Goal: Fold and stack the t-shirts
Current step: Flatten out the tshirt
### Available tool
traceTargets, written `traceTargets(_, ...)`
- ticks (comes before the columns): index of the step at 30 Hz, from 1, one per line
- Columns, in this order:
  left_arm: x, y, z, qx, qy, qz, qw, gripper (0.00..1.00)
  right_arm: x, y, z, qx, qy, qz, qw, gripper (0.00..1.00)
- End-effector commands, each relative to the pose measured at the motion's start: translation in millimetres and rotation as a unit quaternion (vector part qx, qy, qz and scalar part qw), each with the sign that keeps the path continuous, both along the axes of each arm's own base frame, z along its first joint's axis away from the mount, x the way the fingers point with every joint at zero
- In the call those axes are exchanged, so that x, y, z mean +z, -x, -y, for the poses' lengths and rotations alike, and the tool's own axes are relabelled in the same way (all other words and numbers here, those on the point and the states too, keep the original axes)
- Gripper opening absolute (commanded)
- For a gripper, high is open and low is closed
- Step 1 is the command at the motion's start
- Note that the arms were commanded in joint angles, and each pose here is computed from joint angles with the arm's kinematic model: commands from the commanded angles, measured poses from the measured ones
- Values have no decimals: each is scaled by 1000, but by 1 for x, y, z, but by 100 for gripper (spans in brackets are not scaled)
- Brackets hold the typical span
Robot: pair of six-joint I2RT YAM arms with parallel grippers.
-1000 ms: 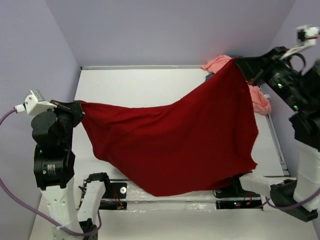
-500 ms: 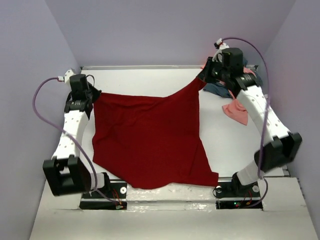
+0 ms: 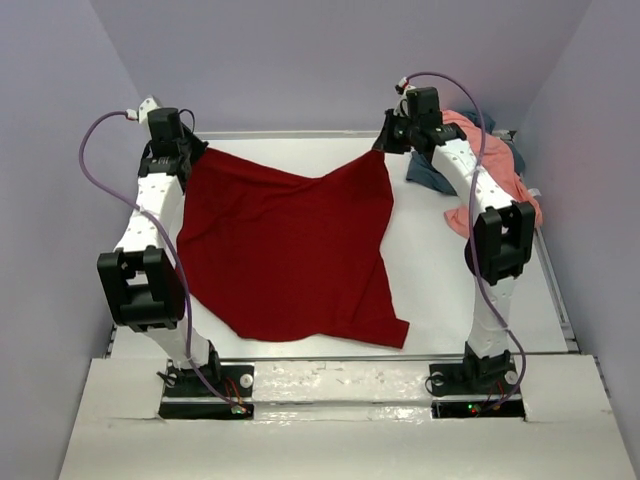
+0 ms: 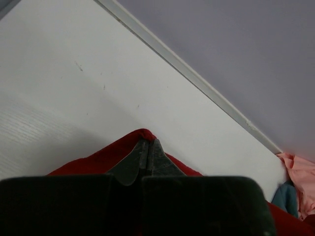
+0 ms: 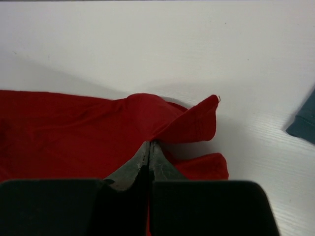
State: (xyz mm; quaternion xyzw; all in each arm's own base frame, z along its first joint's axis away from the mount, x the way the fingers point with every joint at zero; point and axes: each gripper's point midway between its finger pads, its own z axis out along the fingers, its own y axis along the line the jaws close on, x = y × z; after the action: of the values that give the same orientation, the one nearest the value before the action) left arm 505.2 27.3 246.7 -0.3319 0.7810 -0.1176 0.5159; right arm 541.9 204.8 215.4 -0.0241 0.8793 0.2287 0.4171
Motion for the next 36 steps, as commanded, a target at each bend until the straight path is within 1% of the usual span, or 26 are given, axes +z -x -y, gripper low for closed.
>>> traceTargets(1,60,8,-1,-9,-31,65,997,0,75,21,-7,42,-42,70,996,0)
traceTargets(2,58,15,-1,-10,-33,63,997,0,69,31,-5,38,-45,54,997,0)
traceTargets(3,54,30,0,-11,-36,58,998,0,49,56,0,27,-53,9,998,0)
traceTargets(4,49,38,0,-10,-35,55,998,0,33,72,1,26,-58,-22,998,0)
traceTargets(5,42,45,0,-10,-35,47,998,0,-11,96,6,16,-55,-88,995,0)
traceTargets(6,30,59,1,-10,-35,35,999,0,-25,114,10,11,-52,-118,992,0)
traceTargets(8,15,70,3,-13,-32,19,999,0,-63,140,13,16,-45,-179,983,0)
traceTargets(9,2,77,4,-15,-31,4,999,0,-92,162,18,10,-34,-234,972,0)
traceTargets(10,-3,81,4,-16,-31,-4,999,0,-114,172,19,9,-27,-273,961,0)
traceTargets(13,-16,88,5,-18,-32,-21,999,0,-145,199,17,20,-27,-356,934,0)
traceTargets(14,-16,89,3,-16,-34,-22,999,0,-159,207,20,17,-17,-388,921,0)
traceTargets(17,-10,88,3,-20,-42,-20,999,0,-177,210,30,18,22,-417,908,0)
traceTargets(19,-9,86,3,-23,-45,-22,998,0,-180,211,33,21,36,-433,900,0)
traceTargets(20,-7,85,2,-22,-46,-23,998,0,-176,201,35,15,47,-424,904,0)
traceTargets(21,-6,85,2,-23,-48,-24,998,0,-179,201,38,8,58,-434,899,0)
traceTargets(22,-6,85,2,-23,-49,-25,998,0,-176,196,39,7,63,-427,902,10)
traceTargets(23,-4,85,2,-23,-50,-23,998,0,-169,185,39,4,67,-411,909,39)
traceTargets(24,-4,85,2,-24,-51,-24,998,0,-164,180,40,0,69,-400,914,49)
traceTargets(26,-1,84,0,-22,-54,-22,998,0,-152,170,42,-8,76,-379,922,60)
traceTargets(28,0,82,0,-22,-56,-24,998,0,-139,161,42,-9,78,-366,927,62)
traceTargets(31,2,81,0,-22,-58,-24,998,0,-126,156,41,-4,79,-357,931,62)
traceTargets(36,2,77,1,-27,-56,-25,998,0,-118,158,37,2,68,-354,933,63)
